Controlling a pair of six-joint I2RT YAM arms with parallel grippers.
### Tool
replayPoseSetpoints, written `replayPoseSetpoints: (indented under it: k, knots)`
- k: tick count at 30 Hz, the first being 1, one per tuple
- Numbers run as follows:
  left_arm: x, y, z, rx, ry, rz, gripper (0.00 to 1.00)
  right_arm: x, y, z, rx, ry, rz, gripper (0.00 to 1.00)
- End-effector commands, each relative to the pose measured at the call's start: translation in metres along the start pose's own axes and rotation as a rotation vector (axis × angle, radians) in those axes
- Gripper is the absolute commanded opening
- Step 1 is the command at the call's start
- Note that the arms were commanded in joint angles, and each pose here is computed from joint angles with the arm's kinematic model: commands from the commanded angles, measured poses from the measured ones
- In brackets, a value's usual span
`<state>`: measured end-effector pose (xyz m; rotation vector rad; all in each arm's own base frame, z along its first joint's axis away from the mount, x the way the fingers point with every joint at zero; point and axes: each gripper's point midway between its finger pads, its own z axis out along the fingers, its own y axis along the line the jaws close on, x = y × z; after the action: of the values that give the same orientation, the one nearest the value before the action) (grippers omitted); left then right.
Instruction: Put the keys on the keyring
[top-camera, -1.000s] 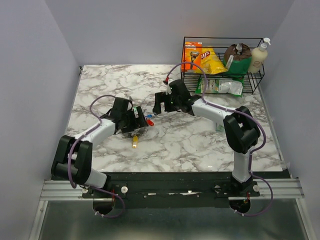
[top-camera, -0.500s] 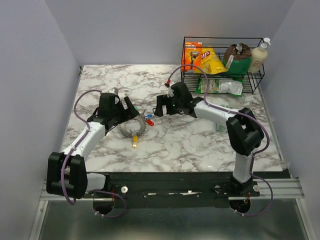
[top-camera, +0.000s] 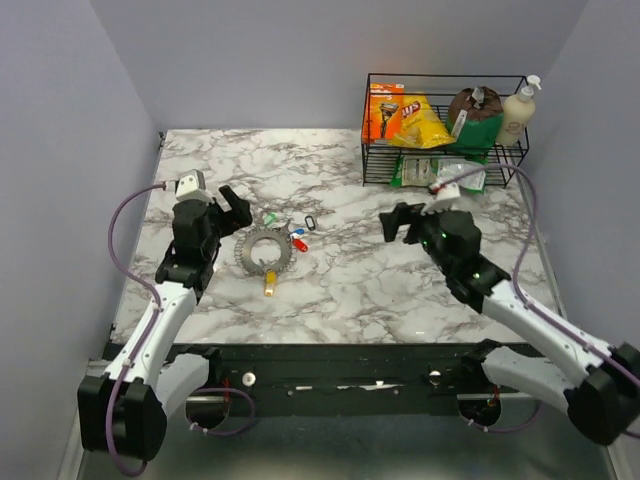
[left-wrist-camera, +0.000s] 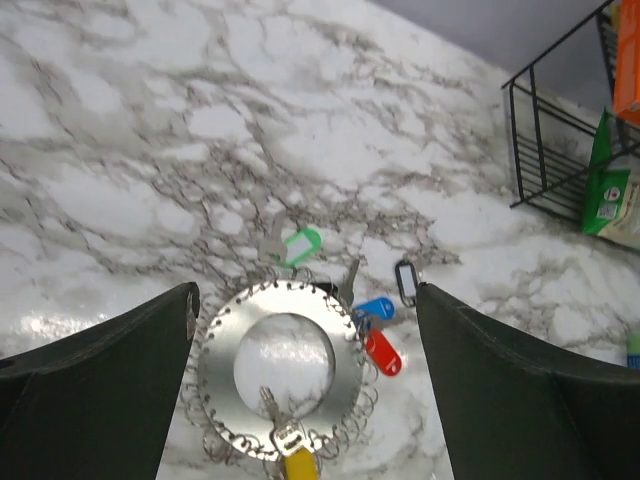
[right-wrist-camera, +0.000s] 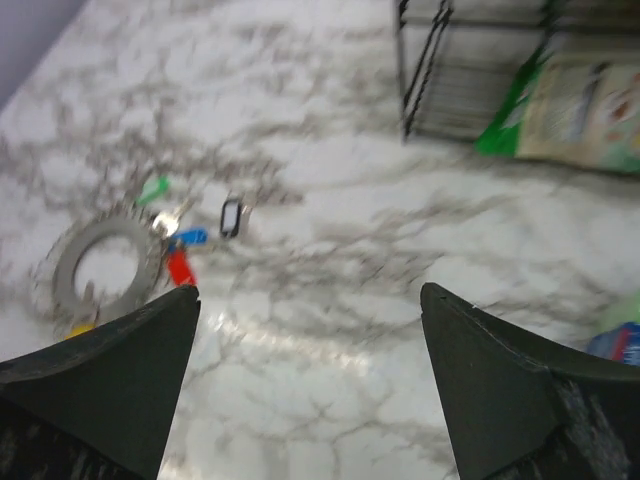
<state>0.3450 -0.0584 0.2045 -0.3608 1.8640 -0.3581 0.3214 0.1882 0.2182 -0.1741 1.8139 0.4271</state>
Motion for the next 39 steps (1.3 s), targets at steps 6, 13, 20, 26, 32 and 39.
replayPoseSetpoints:
  k: [6, 13, 20, 26, 32, 39]
  knots:
    - [-0.035, 0.017, -0.016, -0.007, -0.330, 0.098, 0.99, -0.014, -0.117, -0.055, 0.439, -0.473, -0.226, 1.00]
    - [-0.029, 0.032, -0.021, -0.052, -0.360, 0.175, 0.99, -0.010, -0.127, -0.051, 0.450, -0.461, -0.195, 1.00]
    - [-0.023, 0.046, -0.020, -0.112, -0.353, 0.174, 0.99, -0.004, -0.129, -0.046, 0.461, -0.418, -0.149, 1.00]
    - [-0.019, 0.046, -0.018, -0.098, -0.354, 0.187, 0.99, -0.012, -0.107, -0.040, 0.310, -0.413, -0.170, 1.00]
    - [-0.013, 0.060, -0.015, -0.154, -0.362, 0.208, 0.99, -0.006, -0.103, -0.036, 0.278, -0.341, -0.208, 1.00]
    - [-0.010, 0.057, -0.007, -0.120, -0.382, 0.267, 0.99, -0.013, -0.078, -0.036, 0.143, -0.328, -0.252, 1.00]
